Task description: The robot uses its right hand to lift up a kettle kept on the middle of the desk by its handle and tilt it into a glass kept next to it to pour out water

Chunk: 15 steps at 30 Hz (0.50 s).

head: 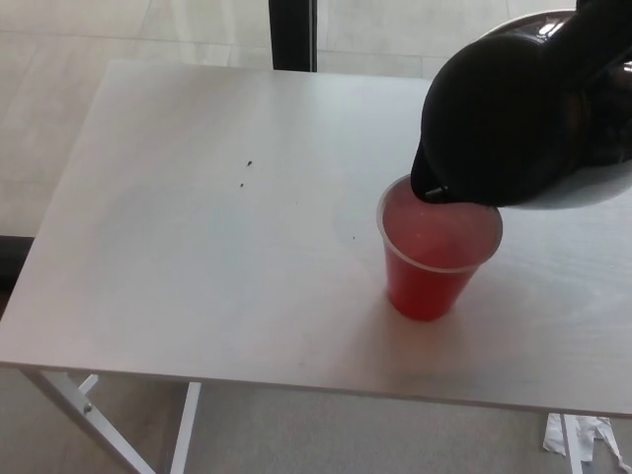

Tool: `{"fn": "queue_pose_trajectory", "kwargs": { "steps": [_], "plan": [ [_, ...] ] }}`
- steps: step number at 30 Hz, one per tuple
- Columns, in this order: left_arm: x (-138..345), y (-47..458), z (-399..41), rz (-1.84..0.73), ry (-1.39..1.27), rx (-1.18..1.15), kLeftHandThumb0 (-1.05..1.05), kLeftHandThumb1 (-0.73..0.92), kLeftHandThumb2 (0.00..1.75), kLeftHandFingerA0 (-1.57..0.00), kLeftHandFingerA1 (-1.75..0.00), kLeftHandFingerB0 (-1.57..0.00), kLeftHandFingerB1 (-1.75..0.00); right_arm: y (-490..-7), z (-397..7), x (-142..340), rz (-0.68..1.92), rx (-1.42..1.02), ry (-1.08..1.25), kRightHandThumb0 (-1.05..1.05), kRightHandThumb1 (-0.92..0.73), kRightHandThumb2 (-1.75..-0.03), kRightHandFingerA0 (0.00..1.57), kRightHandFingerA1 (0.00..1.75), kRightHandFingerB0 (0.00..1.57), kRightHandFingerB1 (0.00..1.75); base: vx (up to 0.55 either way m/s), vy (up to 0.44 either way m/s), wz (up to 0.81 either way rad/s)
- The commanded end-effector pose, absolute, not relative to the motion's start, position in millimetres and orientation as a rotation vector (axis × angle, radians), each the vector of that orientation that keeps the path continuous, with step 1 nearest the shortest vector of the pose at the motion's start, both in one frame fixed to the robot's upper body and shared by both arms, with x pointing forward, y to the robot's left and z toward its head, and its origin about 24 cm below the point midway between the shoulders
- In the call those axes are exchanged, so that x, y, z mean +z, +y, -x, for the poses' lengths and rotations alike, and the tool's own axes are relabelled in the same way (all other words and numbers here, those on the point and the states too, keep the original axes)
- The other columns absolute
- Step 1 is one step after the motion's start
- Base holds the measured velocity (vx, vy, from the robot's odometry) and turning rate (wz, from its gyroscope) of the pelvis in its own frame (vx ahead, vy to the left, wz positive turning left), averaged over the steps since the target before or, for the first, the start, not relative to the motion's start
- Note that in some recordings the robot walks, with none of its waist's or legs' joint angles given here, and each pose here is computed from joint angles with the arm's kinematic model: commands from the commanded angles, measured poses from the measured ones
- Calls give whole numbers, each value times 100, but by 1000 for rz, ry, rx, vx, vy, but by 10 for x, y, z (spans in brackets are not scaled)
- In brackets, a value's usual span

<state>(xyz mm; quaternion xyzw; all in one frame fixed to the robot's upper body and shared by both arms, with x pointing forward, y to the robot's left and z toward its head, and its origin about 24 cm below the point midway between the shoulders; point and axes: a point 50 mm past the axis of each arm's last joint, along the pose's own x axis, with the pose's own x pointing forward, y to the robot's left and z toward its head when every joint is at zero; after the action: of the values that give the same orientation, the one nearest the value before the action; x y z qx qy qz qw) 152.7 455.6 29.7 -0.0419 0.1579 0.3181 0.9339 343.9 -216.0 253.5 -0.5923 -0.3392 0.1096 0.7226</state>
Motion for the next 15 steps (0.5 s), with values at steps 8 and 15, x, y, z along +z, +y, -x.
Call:
{"fn": "queue_pose_trajectory", "kwargs": {
  "steps": [8, 15],
  "plan": [
    [365, 4599, -1539, 89, 311, 659, -105, 73, 87, -126, -95, -91, -128, -1857, -3405, 2693, 1402, 351, -929, -14, -69, -84, 69, 175, 57, 175, 0, 0, 0],
    [387, 4589, -1574, 85, 300, 654, -105, 57, 125, -131, -91, -91, -129, -1715, -3356, 2747, 1472, 391, -1053, -4, -59, -90, 82, 156, 75, 148, 0, 0, 0]
  ]
}}
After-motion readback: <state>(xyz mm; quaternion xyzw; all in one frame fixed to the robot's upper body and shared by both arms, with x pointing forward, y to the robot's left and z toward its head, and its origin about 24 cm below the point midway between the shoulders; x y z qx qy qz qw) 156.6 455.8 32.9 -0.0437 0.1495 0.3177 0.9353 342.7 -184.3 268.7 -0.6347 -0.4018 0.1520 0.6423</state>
